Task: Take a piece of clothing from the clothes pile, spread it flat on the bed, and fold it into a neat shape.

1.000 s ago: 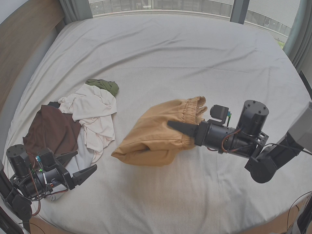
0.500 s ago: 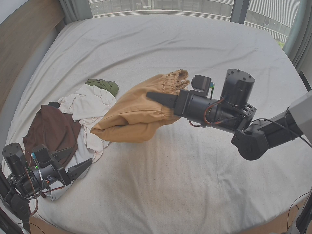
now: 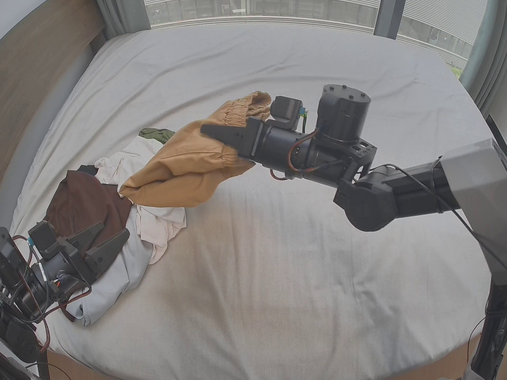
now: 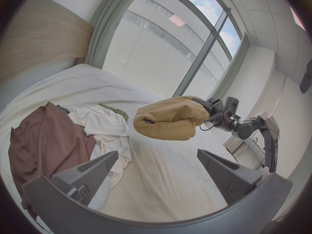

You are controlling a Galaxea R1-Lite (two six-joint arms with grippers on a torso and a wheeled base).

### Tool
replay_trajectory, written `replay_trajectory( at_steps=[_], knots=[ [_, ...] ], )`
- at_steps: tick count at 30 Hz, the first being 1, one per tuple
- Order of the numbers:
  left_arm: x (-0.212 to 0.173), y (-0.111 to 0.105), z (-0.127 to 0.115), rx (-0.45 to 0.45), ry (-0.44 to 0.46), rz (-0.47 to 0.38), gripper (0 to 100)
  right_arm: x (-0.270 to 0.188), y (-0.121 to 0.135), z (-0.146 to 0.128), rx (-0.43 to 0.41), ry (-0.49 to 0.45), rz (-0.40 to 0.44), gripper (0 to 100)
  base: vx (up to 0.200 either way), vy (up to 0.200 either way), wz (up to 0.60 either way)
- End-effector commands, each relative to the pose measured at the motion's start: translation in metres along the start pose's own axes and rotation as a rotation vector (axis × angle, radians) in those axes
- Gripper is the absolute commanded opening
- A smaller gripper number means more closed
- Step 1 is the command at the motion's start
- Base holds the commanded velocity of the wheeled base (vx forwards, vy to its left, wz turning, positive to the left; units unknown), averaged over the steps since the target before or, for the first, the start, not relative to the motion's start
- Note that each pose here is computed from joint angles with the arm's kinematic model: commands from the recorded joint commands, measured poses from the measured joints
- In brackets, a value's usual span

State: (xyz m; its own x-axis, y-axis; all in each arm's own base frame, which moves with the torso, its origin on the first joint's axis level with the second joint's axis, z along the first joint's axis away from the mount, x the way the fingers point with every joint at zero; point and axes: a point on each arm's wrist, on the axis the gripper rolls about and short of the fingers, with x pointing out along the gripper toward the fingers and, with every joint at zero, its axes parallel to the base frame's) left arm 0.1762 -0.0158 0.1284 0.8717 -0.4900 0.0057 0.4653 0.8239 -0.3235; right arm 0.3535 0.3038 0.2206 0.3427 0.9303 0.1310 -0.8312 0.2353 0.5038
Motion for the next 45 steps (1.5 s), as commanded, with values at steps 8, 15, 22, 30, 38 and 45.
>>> replay_trajectory(
  at_steps=[8,15,22,30,38,45],
  knots=[
    [-0.022,-0.015,0.018,-0.025,-0.141,0.028,100,0.061,-0.047,-0.067,0.094,0.184,-0.056,0,0.0,0.0,0.0],
    [-0.028,-0.018,0.022,-0.02,-0.177,0.058,100,0.061,-0.096,-0.14,0.218,0.373,-0.186,0,0.0,0.0,0.0],
    [-0.027,-0.019,0.02,-0.028,-0.158,0.053,100,0.057,-0.103,-0.135,0.184,0.334,-0.258,0,0.0,0.0,0.0],
    [-0.022,-0.021,0.01,-0.068,-0.074,0.037,100,0.044,-0.048,-0.045,0.09,0.212,-0.21,0,0.0,0.0,0.0],
    [-0.004,-0.025,-0.002,-0.083,0.013,-0.023,100,-0.005,0.029,0.07,-0.112,-0.013,-0.179,0,0.0,0.0,0.0],
    [0.001,-0.034,-0.008,-0.089,0.051,-0.083,100,-0.029,0.024,0.093,-0.142,-0.061,-0.223,0,0.0,0.0,0.0]
  ],
)
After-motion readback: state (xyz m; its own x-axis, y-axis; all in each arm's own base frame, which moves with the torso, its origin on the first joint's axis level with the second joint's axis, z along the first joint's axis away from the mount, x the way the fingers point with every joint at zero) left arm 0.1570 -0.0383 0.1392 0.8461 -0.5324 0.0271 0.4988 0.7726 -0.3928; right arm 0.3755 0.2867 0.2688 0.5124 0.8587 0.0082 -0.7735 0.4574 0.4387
